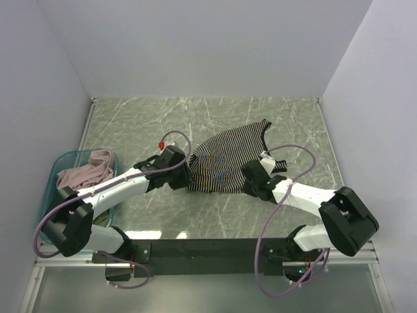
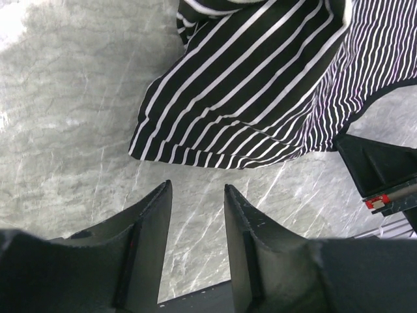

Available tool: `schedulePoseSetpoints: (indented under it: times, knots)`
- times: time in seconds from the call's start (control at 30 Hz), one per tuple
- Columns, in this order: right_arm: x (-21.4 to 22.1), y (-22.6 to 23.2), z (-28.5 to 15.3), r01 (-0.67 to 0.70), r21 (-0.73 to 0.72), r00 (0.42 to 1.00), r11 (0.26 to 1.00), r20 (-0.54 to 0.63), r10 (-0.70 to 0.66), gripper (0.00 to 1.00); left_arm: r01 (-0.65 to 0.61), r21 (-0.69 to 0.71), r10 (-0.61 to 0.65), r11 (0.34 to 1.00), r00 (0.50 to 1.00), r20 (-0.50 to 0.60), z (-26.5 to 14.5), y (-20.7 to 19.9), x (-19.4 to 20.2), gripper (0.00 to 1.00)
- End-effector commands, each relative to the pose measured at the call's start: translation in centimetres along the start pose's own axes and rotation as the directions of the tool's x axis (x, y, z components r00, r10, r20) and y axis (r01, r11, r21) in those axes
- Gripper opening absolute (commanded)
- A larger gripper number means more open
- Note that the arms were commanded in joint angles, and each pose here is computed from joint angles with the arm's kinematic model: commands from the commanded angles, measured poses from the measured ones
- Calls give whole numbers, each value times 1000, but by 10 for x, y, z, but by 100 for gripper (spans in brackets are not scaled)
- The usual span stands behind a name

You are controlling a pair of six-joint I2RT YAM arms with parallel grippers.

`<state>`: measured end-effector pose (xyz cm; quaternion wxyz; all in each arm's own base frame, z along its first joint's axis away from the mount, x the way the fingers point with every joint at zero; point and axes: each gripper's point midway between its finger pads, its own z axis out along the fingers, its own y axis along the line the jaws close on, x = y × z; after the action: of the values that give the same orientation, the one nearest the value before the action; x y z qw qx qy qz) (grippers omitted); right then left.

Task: Fold and stack the tank tops
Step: Flatten the tank top out

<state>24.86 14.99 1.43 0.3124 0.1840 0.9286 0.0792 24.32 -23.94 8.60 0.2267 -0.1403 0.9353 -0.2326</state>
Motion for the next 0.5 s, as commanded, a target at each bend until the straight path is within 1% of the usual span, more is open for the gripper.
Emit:
schedulePoseSetpoints:
  times: [0.0, 0.03, 0.07, 0.13, 0.17, 0.2, 0.23, 0.37, 0.47]
  knots:
    - [-27, 5, -10, 17, 36, 997, 999, 76, -20, 0, -41, 71, 36, 997, 997, 63, -10, -19, -16, 44]
    - [-39, 6, -18, 23, 34, 994, 999, 110, -27, 0, -50, 79, 45, 996, 997, 66, -10, -21, -16, 45]
    - [-45, 3, -24, 32, 55, 992, 998, 119, -38, 0, -57, 102, 50, 993, 996, 71, -11, -26, -18, 45]
    - [-80, 14, -46, 31, 30, 978, 999, 205, -36, 0, -83, 126, 73, 989, 994, 77, -12, -31, -19, 46]
    - [-90, 10, -52, 28, 45, 976, 999, 217, -37, 0, -92, 148, 83, 985, 995, 63, -12, -34, -16, 46]
    - [-109, 19, -63, 17, 22, 968, 1000, 251, -22, 0, -107, 187, 94, 977, 993, 75, -12, -43, -18, 46]
    - [-122, 18, -71, 25, 24, 960, 999, 278, -30, 0, -120, 202, 106, 972, 991, 79, -12, -45, -18, 47]
    - [-170, 22, -97, 0, 18, 934, 1000, 358, -7, 0, -171, 272, 154, 947, 985, 81, -12, -61, -11, 47]
    - [-192, 21, -107, 0, 29, 919, 1000, 394, -11, 0, -204, 316, 187, 927, 979, 83, -11, -78, -5, 47]
